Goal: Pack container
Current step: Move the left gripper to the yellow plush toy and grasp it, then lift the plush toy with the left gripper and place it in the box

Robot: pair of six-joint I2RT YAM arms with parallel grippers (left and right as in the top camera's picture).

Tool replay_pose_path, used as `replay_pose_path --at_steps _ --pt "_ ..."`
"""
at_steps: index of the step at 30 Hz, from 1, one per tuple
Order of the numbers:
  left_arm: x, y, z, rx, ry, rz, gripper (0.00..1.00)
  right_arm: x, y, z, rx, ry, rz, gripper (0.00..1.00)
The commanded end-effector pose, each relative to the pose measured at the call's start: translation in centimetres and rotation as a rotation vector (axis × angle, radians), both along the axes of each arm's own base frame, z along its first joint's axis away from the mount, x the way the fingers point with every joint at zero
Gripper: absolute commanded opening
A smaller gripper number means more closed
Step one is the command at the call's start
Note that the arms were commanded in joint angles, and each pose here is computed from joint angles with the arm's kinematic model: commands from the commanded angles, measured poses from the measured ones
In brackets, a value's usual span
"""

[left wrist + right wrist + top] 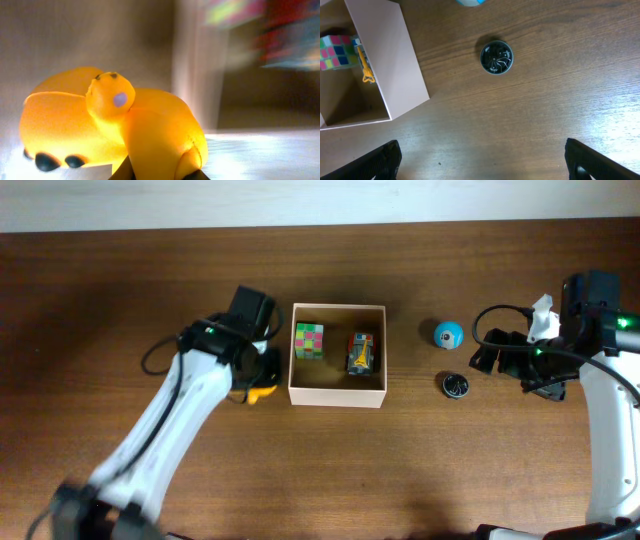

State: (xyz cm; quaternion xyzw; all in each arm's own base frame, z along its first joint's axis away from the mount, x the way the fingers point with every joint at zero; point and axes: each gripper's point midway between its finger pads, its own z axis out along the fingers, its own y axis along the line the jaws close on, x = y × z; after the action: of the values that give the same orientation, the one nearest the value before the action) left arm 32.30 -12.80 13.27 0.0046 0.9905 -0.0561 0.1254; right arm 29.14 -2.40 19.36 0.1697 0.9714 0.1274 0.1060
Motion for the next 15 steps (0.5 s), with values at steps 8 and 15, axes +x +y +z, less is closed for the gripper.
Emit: replay_pose_path --at_steps 8,15 --pt "0.8 -8.2 8.7 -0.071 -0.326 -0.179 0.15 0.3 0.0 0.5 0.005 -0.017 -0.003 0.99" --pt "3.7 -12.2 1.2 -0.113 -0.203 -0.046 0.15 0.3 0.0 0.5 0.005 -0.016 -0.003 0.99"
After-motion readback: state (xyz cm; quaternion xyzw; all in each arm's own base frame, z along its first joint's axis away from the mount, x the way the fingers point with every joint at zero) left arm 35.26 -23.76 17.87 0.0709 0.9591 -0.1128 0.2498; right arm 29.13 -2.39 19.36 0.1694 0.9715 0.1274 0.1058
